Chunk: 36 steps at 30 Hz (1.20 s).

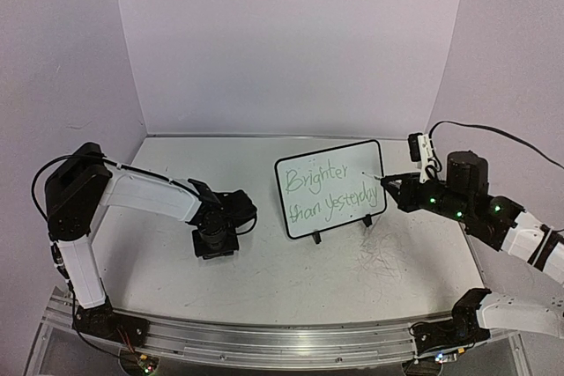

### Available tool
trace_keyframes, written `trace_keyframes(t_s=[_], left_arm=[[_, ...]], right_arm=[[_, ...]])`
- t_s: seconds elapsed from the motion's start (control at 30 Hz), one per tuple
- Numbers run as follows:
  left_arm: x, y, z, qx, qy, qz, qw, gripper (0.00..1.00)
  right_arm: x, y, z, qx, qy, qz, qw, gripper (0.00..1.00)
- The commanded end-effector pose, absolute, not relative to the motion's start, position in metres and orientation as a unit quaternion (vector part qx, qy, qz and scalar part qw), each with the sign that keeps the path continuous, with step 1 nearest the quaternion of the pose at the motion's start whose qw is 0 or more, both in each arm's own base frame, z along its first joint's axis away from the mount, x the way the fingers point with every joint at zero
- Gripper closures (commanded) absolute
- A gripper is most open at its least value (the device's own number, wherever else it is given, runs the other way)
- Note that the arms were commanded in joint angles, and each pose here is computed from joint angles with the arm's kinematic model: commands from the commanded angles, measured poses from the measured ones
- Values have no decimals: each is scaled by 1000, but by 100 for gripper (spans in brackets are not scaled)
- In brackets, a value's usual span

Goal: Write a sentence on the whiteboard
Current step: Pick up the pen cap from the center of the board.

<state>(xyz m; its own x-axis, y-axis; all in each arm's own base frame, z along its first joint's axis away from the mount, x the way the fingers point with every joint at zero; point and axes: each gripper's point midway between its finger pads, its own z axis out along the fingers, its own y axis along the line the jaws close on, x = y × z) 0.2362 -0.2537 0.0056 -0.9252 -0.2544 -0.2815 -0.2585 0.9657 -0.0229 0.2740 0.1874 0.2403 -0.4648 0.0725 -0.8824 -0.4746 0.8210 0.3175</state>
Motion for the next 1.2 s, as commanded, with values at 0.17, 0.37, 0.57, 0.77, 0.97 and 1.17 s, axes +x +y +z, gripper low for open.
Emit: trace_keyframes(t_s=[0.17,0.37,0.57,0.77,0.97,1.17], left_arm=[[227,-245,-20,-109,985,33,127,78],[236,-243,-7,-89,983,34,157,84],[237,-240,-5,-73,983,40,164,89],[238,-241,-1,-61,982,27,175,94],[236,-242,-3,-42,982,4,185,96],[238,-243,6,-13,979,-16,205,100]], right_arm=[[277,192,251,-115,800,295,510,100],[280,184,250,-101,802,276,520,100],[282,181,254,-97,802,270,524,100],[285,181,251,-89,808,265,518,100],[288,177,238,-75,821,253,506,100],[292,176,229,-72,833,238,494,100]])
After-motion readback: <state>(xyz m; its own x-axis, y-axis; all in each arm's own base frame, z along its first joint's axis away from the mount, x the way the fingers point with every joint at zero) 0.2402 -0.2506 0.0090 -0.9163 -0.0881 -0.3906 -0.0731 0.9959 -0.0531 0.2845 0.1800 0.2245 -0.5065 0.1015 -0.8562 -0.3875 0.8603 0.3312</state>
